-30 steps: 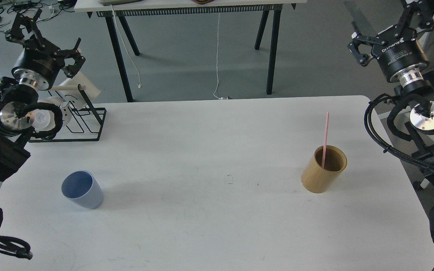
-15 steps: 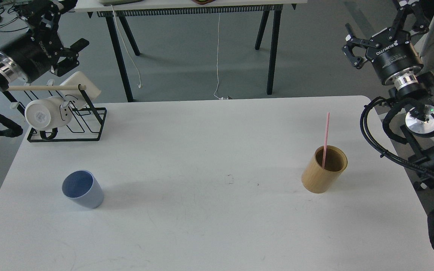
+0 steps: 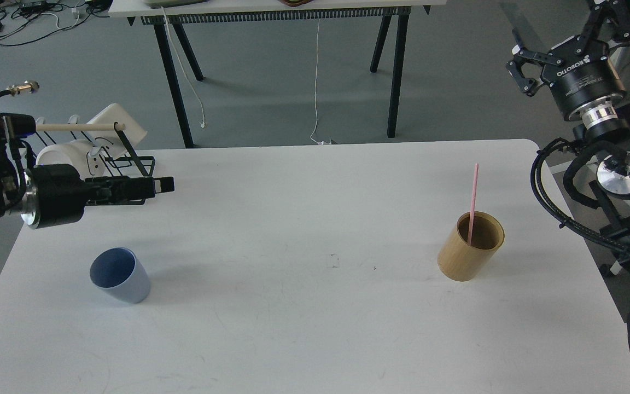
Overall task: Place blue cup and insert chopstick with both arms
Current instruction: 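Lower the left gripper and grasp the blue cup from its side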
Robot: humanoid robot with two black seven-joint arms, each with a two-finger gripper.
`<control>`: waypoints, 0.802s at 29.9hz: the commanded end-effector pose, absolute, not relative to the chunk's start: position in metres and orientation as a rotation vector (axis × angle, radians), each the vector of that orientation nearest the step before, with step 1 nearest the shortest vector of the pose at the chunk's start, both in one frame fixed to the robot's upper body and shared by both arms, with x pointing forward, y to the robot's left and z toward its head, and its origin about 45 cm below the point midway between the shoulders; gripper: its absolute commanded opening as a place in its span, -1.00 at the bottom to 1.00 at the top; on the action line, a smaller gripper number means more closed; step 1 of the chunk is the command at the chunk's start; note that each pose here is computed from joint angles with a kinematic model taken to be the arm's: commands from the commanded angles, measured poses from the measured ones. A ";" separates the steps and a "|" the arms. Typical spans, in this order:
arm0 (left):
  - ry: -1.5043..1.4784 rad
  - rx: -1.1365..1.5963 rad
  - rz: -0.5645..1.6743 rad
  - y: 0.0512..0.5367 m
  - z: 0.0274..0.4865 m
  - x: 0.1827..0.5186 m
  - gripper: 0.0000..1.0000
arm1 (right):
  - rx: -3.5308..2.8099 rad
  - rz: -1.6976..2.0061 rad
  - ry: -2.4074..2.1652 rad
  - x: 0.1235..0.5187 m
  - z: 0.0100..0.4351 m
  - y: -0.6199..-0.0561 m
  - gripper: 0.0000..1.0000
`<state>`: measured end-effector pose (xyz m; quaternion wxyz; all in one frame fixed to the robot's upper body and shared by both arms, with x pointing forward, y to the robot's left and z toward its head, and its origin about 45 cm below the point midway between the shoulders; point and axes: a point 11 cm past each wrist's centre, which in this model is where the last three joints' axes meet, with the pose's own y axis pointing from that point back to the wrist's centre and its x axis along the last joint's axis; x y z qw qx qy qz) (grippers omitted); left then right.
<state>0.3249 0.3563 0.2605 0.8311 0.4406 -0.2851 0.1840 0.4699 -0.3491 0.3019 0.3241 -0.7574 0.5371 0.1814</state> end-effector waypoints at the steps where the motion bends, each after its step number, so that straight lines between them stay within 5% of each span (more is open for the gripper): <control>1: -0.683 1.106 0.283 0.381 0.227 0.298 0.54 | -1.981 0.474 1.407 0.470 0.303 -0.350 0.98; 10: -0.871 1.283 0.210 0.417 0.176 0.289 0.50 | -1.978 0.452 1.359 0.470 0.316 -0.344 0.98; 24: -0.824 1.342 0.202 0.442 0.163 0.281 0.30 | -1.972 0.434 1.351 0.471 0.324 -0.345 0.98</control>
